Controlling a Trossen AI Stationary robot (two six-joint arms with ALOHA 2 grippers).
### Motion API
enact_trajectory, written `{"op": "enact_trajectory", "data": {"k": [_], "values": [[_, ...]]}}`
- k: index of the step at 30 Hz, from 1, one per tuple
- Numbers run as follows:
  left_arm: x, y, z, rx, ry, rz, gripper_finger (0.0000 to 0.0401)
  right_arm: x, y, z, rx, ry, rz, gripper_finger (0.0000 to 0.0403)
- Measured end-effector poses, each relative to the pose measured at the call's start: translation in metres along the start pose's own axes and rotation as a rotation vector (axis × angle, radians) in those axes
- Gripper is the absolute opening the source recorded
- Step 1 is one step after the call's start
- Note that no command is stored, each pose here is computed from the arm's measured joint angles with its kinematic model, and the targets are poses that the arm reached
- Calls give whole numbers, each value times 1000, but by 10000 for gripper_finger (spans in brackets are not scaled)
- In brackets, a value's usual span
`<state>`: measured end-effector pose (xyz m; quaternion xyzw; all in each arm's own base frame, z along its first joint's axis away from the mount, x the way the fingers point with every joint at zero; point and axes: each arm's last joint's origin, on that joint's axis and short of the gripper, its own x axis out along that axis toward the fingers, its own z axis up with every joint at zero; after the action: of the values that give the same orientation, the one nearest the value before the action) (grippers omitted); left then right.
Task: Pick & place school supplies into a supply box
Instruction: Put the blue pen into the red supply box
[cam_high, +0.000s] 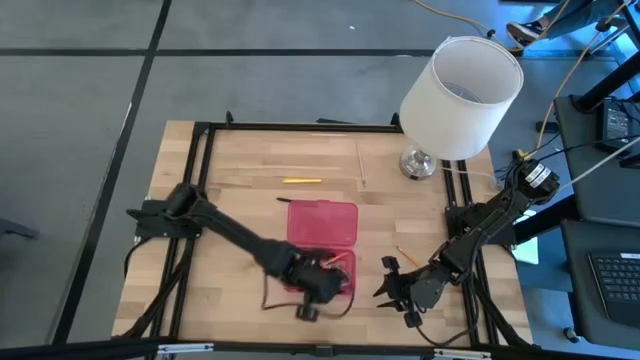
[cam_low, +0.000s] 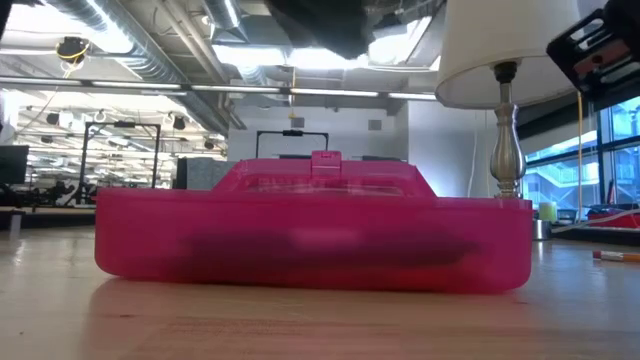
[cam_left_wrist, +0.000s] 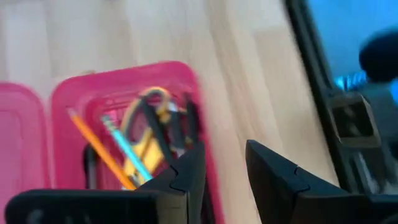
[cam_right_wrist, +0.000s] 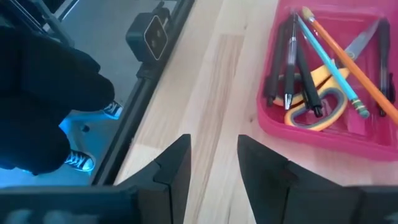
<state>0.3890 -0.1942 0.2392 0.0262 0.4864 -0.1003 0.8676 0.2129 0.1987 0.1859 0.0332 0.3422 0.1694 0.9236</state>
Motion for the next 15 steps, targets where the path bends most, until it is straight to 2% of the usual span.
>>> {"op": "enact_trajectory", "data": {"k": [3,6,10,12,15], "values": [[-9,-19,-7,80,1,29,111,1,-2,1,57,-4,-12,136],[-19,-32,-15,125,10,107,111,1,-8,2,283,8,-27,136],[-26,-43,-24,151,-57,197,108,-1,-14,2,501,161,-49,136],[-28,-45,-28,114,-115,174,107,-5,-14,4,589,224,-114,136],[-25,-43,-31,71,-193,-13,109,-14,-12,11,697,295,-205,136]]}}
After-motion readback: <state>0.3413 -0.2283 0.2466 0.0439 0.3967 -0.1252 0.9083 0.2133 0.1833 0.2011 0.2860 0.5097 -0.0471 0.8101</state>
